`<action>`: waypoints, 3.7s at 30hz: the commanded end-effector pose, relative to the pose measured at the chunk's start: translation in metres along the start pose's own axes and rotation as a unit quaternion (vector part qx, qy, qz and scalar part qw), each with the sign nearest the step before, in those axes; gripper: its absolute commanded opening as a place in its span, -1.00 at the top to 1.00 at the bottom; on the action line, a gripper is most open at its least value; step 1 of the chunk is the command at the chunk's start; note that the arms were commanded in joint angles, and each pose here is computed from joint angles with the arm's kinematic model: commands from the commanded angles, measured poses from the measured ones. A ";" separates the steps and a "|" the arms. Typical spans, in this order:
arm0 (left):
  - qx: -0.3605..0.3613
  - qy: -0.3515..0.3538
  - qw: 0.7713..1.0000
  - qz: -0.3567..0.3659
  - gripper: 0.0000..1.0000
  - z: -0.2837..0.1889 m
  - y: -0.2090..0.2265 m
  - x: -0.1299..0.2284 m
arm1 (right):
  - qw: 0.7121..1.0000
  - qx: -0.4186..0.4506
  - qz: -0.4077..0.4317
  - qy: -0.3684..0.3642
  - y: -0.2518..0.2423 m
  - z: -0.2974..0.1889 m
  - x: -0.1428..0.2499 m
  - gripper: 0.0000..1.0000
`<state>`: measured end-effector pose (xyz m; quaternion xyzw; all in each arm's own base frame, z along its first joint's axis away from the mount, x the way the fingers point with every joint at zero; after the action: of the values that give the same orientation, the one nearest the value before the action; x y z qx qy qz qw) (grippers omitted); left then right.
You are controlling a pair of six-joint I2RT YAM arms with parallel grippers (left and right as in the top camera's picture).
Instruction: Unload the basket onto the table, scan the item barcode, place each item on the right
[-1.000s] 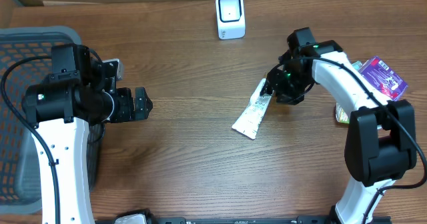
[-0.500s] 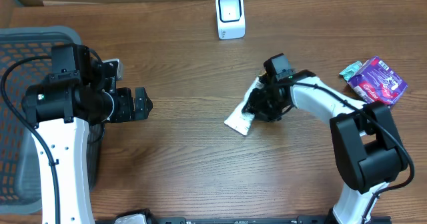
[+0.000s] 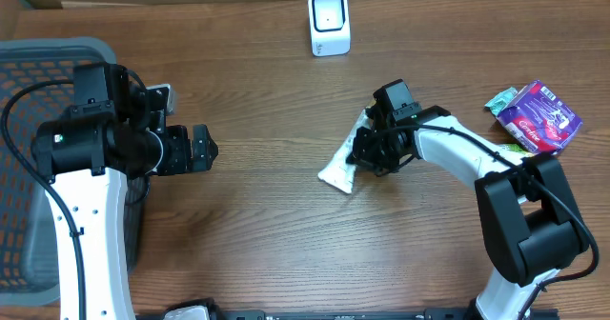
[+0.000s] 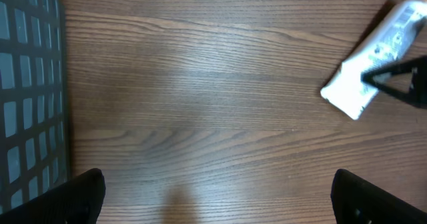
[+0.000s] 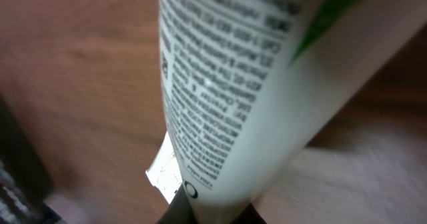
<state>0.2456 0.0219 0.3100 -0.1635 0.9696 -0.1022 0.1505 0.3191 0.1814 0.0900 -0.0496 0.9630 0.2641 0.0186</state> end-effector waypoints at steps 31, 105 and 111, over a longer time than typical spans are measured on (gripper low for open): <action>0.000 0.000 1.000 -0.003 -0.99 0.000 -0.002 0.000 | 0.933 0.026 -0.359 0.006 0.020 -0.047 -0.001 0.21; 0.000 0.000 1.000 -0.003 -0.99 0.000 -0.002 0.000 | 0.903 0.133 -0.256 -0.317 0.138 -0.291 -0.002 0.93; 0.000 0.000 1.000 -0.003 -0.99 0.000 -0.002 0.000 | 0.814 0.418 -0.248 -0.317 0.142 -0.252 -0.075 0.93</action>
<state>0.2456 0.0219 0.3099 -0.1635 0.9696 -0.1024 0.1503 0.3319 0.1742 0.4118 -0.2141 0.8907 0.0335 0.3997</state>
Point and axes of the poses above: each gripper's point midway between its finger pads, its own z axis out along the fingers, its own y axis along the line the jaws close on, x = y × z, the point moved 8 cm from there along -z, back along the fingers, and after that the axes turned 13 degrees about -z, right-handed, at the moved point
